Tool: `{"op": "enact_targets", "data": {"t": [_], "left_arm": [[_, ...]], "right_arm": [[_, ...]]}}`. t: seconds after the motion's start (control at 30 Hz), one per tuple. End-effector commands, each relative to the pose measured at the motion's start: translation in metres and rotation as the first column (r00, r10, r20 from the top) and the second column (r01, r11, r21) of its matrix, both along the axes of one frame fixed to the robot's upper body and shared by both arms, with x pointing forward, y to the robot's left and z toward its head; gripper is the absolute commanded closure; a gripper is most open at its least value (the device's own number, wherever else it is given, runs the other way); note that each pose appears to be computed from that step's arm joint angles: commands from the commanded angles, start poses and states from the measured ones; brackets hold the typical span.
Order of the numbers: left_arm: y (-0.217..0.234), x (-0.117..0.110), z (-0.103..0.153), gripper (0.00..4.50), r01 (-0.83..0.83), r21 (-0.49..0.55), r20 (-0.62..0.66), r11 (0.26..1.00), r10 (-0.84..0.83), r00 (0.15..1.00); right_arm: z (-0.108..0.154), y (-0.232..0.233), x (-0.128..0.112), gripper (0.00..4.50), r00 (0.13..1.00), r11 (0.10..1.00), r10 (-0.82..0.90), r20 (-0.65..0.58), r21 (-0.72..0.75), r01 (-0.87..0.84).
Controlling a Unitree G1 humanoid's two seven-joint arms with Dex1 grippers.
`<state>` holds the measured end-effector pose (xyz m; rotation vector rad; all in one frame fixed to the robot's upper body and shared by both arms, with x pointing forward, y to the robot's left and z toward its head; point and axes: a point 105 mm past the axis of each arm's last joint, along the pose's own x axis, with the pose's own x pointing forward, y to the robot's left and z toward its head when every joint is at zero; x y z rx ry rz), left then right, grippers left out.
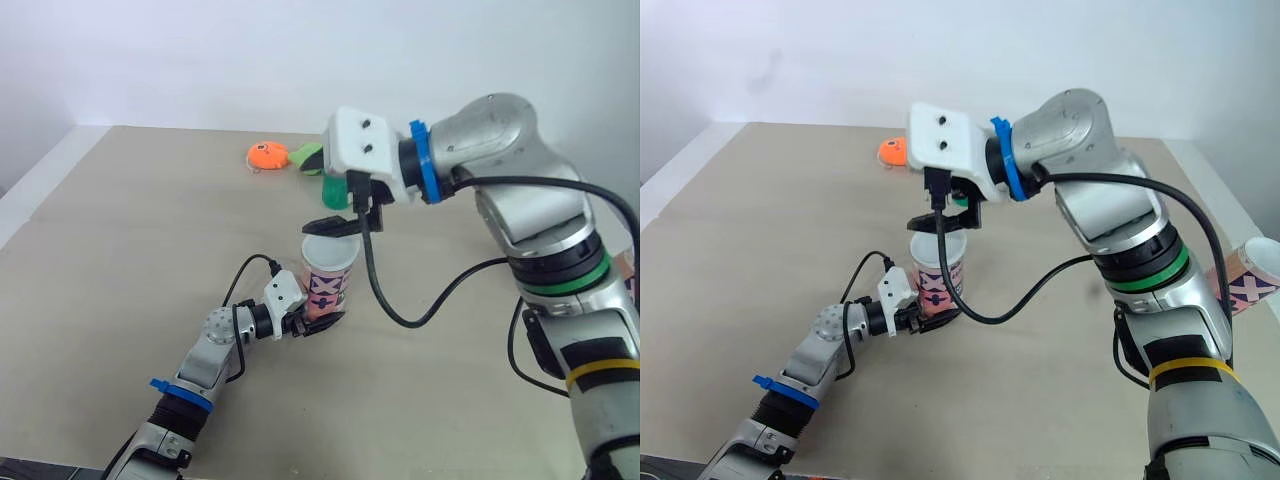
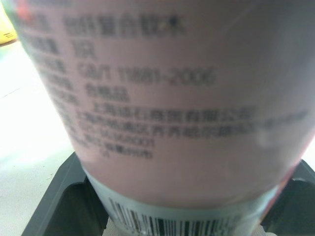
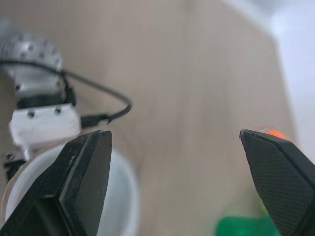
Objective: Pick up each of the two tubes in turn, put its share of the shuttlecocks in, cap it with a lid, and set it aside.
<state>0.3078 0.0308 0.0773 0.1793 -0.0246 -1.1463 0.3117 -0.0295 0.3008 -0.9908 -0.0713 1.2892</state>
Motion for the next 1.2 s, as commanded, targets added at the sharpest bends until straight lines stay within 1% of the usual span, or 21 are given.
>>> {"op": "enact_targets", "data": {"t": [0.03,0.07,0.1,0.13,0.17,0.27,0.33,0.37,0.4,0.5,0.63,0.93,1.2], "left_arm": [[0.003,-0.01,-0.041,1.27,0.009,0.083,-0.142,0.997,0.003,0.99],[0.003,-0.01,-0.041,1.27,0.009,0.082,-0.142,0.997,0.003,0.99],[0.003,-0.01,-0.041,1.27,0.009,0.082,-0.143,0.997,0.003,0.99],[0.003,-0.01,-0.041,1.27,0.009,0.081,-0.143,0.997,0.003,0.99],[0.003,-0.01,-0.041,1.27,0.009,0.081,-0.143,0.997,0.003,0.99],[0.002,-0.01,-0.041,1.27,0.009,0.08,-0.143,0.997,0.003,0.99],[0.002,-0.01,-0.041,1.27,0.008,0.079,-0.143,0.997,0.003,0.99],[0.002,-0.01,-0.04,1.27,0.008,0.079,-0.143,0.997,0.004,0.99],[0.002,-0.01,-0.04,1.27,0.008,0.079,-0.143,0.997,0.004,0.99],[0.002,-0.009,-0.04,1.27,0.007,0.078,-0.143,0.997,0.004,0.99],[0.002,-0.009,-0.04,1.27,0.006,0.079,-0.14,0.997,0.005,0.99],[0.001,-0.009,-0.041,1.27,0.005,0.078,-0.139,0.997,0.006,0.99],[0.001,-0.009,-0.04,1.27,0.007,0.079,-0.138,0.997,0.004,0.99]], "right_arm": [[0.019,-0.006,-0.005,0.04,0.999,0.999,0.01,0.047,0.032,-0.011],[0.018,-0.007,-0.005,0.43,0.999,1.0,0.012,0.041,0.026,-0.013],[0.016,-0.008,-0.006,0.67,0.999,1.0,0.014,0.032,0.017,-0.014],[0.013,-0.009,-0.007,0.82,1.0,1.0,0.018,0.018,0.0,-0.018],[0.009,-0.01,-0.008,1.41,1.0,1.0,0.021,0.002,-0.018,-0.021],[-0.001,-0.012,-0.011,2.71,0.999,0.998,0.018,-0.036,-0.057,-0.02],[-0.007,-0.014,-0.011,3.7,0.999,0.997,0.003,-0.054,-0.079,-0.008],[-0.01,-0.014,-0.011,4.26,0.998,0.996,0.0,-0.063,-0.089,-0.006],[-0.014,-0.013,-0.011,4.45,0.997,0.995,0.0,-0.074,-0.099,-0.008],[-0.025,-0.011,-0.012,4.45,0.995,0.991,-0.001,-0.102,-0.133,-0.013],[-0.034,-0.009,-0.01,4.45,0.994,0.986,-0.015,-0.11,-0.164,-0.003],[-0.046,-0.003,-0.01,4.45,0.99,0.984,-0.007,-0.139,-0.178,-0.018],[-0.05,0.004,-0.012,4.45,0.988,0.986,0.021,-0.155,-0.16,-0.046]]}}
